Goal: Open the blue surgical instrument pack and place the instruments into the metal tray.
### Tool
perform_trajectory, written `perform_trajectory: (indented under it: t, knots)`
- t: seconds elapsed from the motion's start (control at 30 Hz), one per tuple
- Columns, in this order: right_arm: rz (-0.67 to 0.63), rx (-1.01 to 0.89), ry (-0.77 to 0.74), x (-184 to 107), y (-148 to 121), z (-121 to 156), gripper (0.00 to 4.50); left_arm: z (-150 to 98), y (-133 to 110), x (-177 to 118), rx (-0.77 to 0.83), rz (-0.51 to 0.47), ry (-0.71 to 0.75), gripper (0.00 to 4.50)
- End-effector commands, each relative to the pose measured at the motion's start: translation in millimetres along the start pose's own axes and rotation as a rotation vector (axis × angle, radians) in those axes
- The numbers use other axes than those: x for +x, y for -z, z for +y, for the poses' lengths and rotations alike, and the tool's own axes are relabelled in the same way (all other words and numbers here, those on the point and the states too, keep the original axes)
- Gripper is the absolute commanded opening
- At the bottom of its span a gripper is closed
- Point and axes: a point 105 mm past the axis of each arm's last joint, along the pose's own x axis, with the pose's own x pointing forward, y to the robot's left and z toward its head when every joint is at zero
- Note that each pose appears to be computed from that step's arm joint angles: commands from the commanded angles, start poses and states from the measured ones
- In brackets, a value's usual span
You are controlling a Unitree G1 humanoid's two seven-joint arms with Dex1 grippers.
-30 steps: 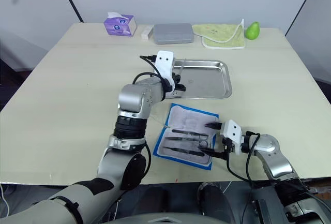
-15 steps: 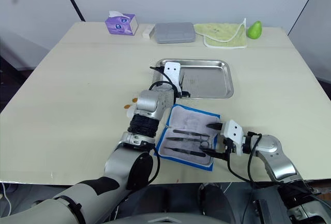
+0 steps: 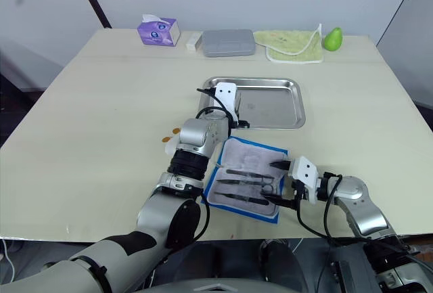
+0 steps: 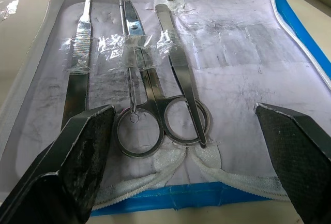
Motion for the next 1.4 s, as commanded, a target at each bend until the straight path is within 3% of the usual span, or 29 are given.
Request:
perform_trajectory:
  t: [0.03,0.23,0.37,0.4,0.57,0.67,0.8,0.87,0.93,1.0,1.13,1.27,1.37,1.4]
  knots:
    - [0.24,0.16,-0.021,-8.8,62.3,20.9,4.5,-22.9,-21.8,-7.7,-0.004,-0.054,0.061,0.02]
    - [0.245,0.164,-0.021,-10.9,68.8,27.2,4.5,-21.6,-19.5,-6.5,-0.007,-0.044,0.063,0.02]
    - [0.247,0.166,-0.019,-10.3,70.8,26.2,4.5,-20.5,-20.7,-7.1,-0.024,-0.047,0.067,1.95]
    - [0.248,0.166,-0.018,-10.0,71.5,25.2,4.5,-21.1,-22.2,-8.4,-0.027,-0.055,0.076,2.22]
    - [0.246,0.165,-0.017,-8.7,72.4,22.7,4.5,-23.9,-31.2,-13.8,-0.043,-0.1,0.122,2.22]
    - [0.243,0.164,-0.017,-7.8,71.8,21.7,4.5,-30.0,-45.6,-22.6,-0.051,-0.179,0.212,2.22]
    - [0.24,0.164,-0.016,-8.0,71.7,21.4,4.5,-36.4,-64.7,-52.8,-0.021,-0.354,0.463,2.22]
    - [0.234,0.166,-0.017,-8.1,71.5,22.0,4.5,-33.4,-72.7,-84.1,0.02,-0.497,0.701,2.22]
    - [0.228,0.167,-0.018,-7.6,71.2,22.9,4.5,-19.5,-60.5,-107.6,0.164,-0.553,0.861,2.22]
    - [0.224,0.167,-0.019,-7.0,70.9,23.4,4.5,-10.5,-54.0,-122.0,0.201,-0.609,0.958,2.22]
    - [0.215,0.167,-0.02,-5.5,71.4,25.7,4.5,13.5,-17.4,-128.5,0.377,-0.467,1.081,2.22]
    - [0.198,0.163,-0.031,-5.0,68.8,26.5,4.5,46.0,-6.7,-142.8,0.367,-0.449,1.145,2.22]
    - [0.192,0.16,-0.026,-5.5,61.9,25.8,4.5,69.6,5.4,-158.2,0.378,-0.39,1.22,2.99]
    - [0.194,0.163,-0.025,-5.9,64.5,26.5,4.5,79.1,9.5,-162.4,0.386,-0.368,1.228,3.52]
